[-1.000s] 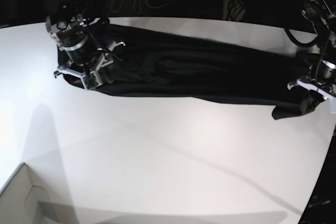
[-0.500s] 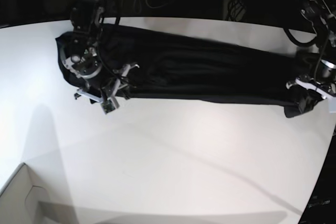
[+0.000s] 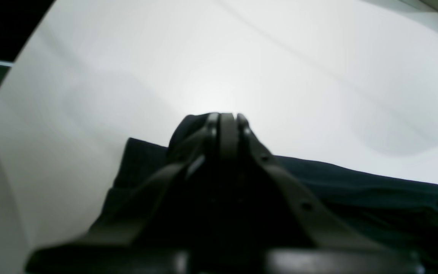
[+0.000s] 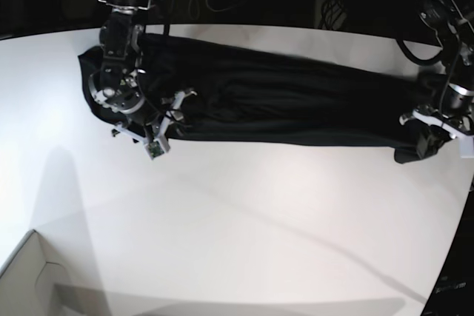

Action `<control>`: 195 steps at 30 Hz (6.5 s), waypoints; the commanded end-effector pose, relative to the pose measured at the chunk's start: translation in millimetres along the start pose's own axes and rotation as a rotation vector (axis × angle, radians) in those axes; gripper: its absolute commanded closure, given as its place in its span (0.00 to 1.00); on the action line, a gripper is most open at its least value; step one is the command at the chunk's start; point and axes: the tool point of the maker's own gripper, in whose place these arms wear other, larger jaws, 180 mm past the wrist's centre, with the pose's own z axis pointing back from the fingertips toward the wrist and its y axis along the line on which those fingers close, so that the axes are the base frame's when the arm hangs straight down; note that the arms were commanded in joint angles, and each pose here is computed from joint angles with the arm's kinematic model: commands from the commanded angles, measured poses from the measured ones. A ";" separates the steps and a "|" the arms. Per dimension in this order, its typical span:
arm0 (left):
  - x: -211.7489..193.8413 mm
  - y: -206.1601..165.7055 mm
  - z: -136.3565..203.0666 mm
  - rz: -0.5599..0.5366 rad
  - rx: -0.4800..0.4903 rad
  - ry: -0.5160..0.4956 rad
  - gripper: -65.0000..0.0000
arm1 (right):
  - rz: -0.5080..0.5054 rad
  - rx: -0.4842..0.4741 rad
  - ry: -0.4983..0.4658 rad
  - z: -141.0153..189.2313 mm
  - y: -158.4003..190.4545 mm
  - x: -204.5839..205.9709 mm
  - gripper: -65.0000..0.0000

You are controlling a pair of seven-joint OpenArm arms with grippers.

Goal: Layout the t-shirt on the table in an organized manner, then fold the t-shirt properly
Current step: 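Adjust the right gripper's grip on the folded strip's end, then hold the folded strip with both grippers and straighten its end with the left gripper, then regrasp the strip end with the left gripper, right gripper holding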

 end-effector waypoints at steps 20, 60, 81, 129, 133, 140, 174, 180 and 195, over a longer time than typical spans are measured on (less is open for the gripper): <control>26.6 -1.7 3.0 -0.029 -0.007 -0.077 1.00 | 0.123 -0.181 -0.136 70.7 -25.8 46.1 1.00; -66.4 35.6 12.6 0.096 0.062 0.082 1.00 | 0.085 -0.128 0.037 116.7 24.9 -45.0 1.00; -79.5 77.4 24.0 0.204 0.179 0.057 0.63 | 0.088 -0.130 0.026 115.3 23.5 -40.6 1.00; -18.4 42.6 -34.8 0.081 0.091 -0.026 1.00 | 0.094 -0.135 0.012 113.7 21.0 -34.5 1.00; -24.1 47.2 -23.0 0.060 0.110 -0.017 1.00 | 0.094 -0.135 0.012 113.7 21.0 -34.5 1.00; -50.4 86.1 -11.0 0.142 0.204 0.026 1.00 | 0.094 -0.135 0.012 113.7 21.0 -34.5 1.00; -56.1 103.6 -0.1 0.102 0.232 0.071 0.57 | 0.093 -0.137 0.011 114.6 21.3 -33.6 1.00; -57.1 104.1 0.7 0.101 0.233 0.075 0.36 | 0.101 -0.148 0.000 117.3 19.1 -28.0 0.80; -77.4 118.8 -8.0 0.153 0.246 0.123 0.19 | 0.097 -0.151 0.022 120.9 18.9 -36.8 0.56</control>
